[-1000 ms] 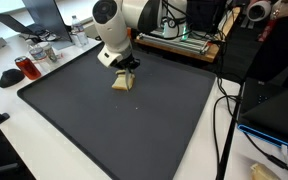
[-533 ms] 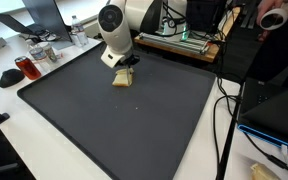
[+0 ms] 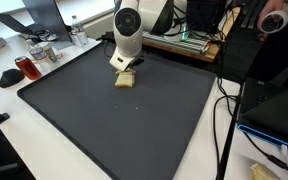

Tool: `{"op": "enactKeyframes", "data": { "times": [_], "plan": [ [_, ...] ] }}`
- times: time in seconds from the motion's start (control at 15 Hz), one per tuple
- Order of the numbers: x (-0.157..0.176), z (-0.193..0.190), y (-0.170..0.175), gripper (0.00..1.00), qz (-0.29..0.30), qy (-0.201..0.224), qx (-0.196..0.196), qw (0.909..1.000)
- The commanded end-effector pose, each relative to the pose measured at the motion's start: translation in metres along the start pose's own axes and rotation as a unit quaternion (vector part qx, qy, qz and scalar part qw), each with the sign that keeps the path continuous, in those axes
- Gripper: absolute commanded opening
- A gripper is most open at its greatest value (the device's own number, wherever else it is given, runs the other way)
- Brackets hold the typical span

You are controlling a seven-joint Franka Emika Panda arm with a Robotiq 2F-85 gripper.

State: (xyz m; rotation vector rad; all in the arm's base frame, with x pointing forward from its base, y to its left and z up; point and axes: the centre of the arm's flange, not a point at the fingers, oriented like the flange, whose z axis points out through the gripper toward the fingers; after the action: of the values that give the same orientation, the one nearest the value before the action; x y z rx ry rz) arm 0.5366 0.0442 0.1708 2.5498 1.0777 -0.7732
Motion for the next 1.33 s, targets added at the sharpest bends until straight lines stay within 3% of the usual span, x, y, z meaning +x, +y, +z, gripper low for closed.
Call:
{"op": "enactKeyframes", "data": {
  "times": [0.0, 0.73, 1.27],
  "plan": [
    [0.011, 0.001, -0.004, 0.01, -0.007, 0.036, 0.006, 0.9993],
    [0.026, -0.022, 0.003, 0.01, -0.005, 0.064, -0.017, 0.9978],
    [0.035, -0.009, -0.005, 0.01, -0.041, -0.042, -0.054, 0.9968]
  ]
}}
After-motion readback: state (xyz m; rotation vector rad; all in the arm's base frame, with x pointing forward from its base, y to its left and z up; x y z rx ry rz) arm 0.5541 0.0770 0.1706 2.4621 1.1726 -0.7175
